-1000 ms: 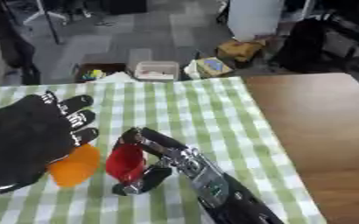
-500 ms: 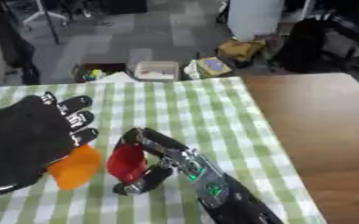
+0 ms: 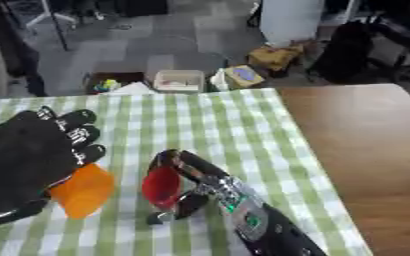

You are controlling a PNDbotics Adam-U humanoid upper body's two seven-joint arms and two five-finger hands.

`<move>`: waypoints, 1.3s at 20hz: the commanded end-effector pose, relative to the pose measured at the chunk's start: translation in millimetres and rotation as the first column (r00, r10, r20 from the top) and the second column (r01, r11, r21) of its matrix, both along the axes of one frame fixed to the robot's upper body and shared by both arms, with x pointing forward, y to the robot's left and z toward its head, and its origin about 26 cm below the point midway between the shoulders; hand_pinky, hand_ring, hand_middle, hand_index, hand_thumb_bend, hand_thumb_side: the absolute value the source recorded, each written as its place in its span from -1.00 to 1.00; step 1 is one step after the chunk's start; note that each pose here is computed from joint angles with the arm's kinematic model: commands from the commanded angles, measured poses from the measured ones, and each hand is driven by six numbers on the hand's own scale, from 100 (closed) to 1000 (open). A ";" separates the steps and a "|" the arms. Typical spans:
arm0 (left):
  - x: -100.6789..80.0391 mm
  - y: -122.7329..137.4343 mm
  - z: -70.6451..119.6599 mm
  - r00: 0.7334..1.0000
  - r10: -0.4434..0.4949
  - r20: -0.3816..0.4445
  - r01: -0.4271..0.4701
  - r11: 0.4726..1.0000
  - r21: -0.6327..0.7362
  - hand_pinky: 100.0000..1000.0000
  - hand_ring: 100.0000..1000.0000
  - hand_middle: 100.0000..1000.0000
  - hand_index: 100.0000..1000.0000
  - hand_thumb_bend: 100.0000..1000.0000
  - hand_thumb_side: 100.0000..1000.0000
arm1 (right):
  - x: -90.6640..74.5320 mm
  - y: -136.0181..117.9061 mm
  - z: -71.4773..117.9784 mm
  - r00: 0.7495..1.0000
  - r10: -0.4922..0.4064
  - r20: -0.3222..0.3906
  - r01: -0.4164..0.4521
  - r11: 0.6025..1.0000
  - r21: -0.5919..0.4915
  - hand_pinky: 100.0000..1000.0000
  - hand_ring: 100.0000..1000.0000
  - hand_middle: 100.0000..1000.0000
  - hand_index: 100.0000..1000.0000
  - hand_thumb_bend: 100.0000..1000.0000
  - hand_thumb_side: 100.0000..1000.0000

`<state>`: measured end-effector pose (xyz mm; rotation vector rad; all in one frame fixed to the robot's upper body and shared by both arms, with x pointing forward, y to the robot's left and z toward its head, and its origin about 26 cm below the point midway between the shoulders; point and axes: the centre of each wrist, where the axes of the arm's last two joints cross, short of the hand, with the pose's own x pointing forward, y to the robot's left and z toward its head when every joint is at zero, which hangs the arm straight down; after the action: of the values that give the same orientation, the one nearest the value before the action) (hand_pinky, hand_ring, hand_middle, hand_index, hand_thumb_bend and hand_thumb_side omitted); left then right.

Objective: Pour the contents of one cup into another cup.

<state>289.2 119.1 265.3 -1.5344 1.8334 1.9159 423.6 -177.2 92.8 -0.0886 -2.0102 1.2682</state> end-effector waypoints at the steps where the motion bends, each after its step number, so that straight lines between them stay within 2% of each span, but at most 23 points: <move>1: 0.0 11.4 6.6 1.000 0.019 -0.007 -0.020 0.994 -0.110 -1.00 0.28 -0.81 0.04 -0.03 -1.00 | 3.9 -11.0 8.2 0.999 -0.019 0.036 0.019 1.000 -0.016 0.12 0.53 0.57 0.65 0.77 -0.57; 5: 2.5 20.6 -1.3 0.996 -0.005 -0.094 -0.025 0.949 -0.315 -1.00 0.17 -0.72 0.05 -0.32 -1.00 | 3.7 -16.8 8.7 0.999 -0.030 0.040 0.030 0.999 -0.013 0.13 0.54 0.59 0.68 0.79 -0.50; 6: 3.0 23.0 -4.6 0.992 -0.014 -0.125 -0.034 0.926 -0.376 -1.00 0.14 -0.66 0.06 -0.50 -1.00 | 3.5 -18.4 9.6 0.999 -0.033 0.043 0.034 0.999 -0.010 0.13 0.54 0.58 0.68 0.78 -0.48; 9: 3.2 29.1 -19.1 0.966 -0.057 -0.252 -0.097 0.824 -0.558 -1.00 0.15 -0.53 0.09 -0.97 -1.00 | 1.8 -22.6 14.0 0.998 -0.042 0.055 0.042 0.999 0.004 0.13 0.53 0.57 0.68 0.74 -0.46; 10: 2.5 30.3 -25.7 0.947 -0.087 -0.310 -0.129 0.780 -0.613 -1.00 0.19 -0.46 0.11 -1.00 -1.00 | 0.9 -23.8 16.0 0.997 -0.044 0.061 0.043 0.999 0.008 0.13 0.53 0.57 0.68 0.73 -0.44; 13: 2.7 33.3 -43.1 0.881 -0.182 -0.437 -0.224 0.652 -0.724 -1.00 0.28 -0.38 0.16 -1.00 -0.98 | -2.1 -24.5 21.9 0.997 -0.041 0.072 0.040 0.999 0.022 0.12 0.53 0.55 0.68 0.70 -0.43; 14: 5.5 34.2 -50.4 0.857 -0.211 -0.471 -0.260 0.612 -0.747 -1.00 0.40 -0.29 0.19 -1.00 -1.00 | -3.2 -23.7 23.9 0.996 -0.039 0.075 0.037 0.999 0.027 0.12 0.53 0.55 0.68 0.68 -0.41; 15: 10.7 35.0 -59.8 0.829 -0.242 -0.504 -0.302 0.566 -0.768 -1.00 0.41 -0.29 0.20 -1.00 -1.00 | -4.3 -22.7 25.8 0.996 -0.035 0.077 0.032 0.999 0.032 0.12 0.53 0.55 0.68 0.68 -0.41; 17: 22.3 37.7 -79.9 0.786 -0.292 -0.544 -0.368 0.486 -0.793 -0.97 0.51 -0.22 0.24 -1.00 -0.86 | -6.0 -21.4 28.1 0.996 -0.031 0.078 0.028 0.999 0.039 0.12 0.52 0.54 0.68 0.67 -0.40; 18: 27.9 39.4 -89.9 0.772 -0.313 -0.553 -0.392 0.451 -0.802 -0.88 0.57 -0.17 0.25 -1.00 -0.73 | -6.7 -21.2 29.0 0.997 -0.031 0.078 0.028 0.999 0.042 0.12 0.52 0.54 0.68 0.66 -0.39; 22: 50.5 53.4 -133.5 0.747 -0.327 -0.579 -0.484 0.329 -0.811 -0.75 0.65 -0.12 0.27 -0.96 -0.54 | -8.6 -21.8 29.0 0.997 -0.034 0.072 0.031 0.998 0.046 0.12 0.52 0.53 0.67 0.65 -0.38; 25: 62.9 66.1 -158.8 0.757 -0.314 -0.573 -0.517 0.248 -0.819 -0.69 0.68 -0.10 0.28 -0.88 -0.50 | -9.7 -21.9 26.9 0.997 -0.033 0.064 0.030 0.999 0.044 0.12 0.52 0.52 0.67 0.64 -0.37; 26: 65.6 69.3 -164.3 0.765 -0.308 -0.566 -0.518 0.229 -0.824 -0.65 0.70 -0.07 0.29 -0.80 -0.46 | -10.0 -21.9 26.3 0.998 -0.033 0.062 0.030 0.999 0.044 0.12 0.52 0.52 0.67 0.63 -0.36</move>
<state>348.5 181.4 100.3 -1.0411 3.9125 1.3276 412.5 -196.2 106.3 -0.1254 -2.0498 1.2127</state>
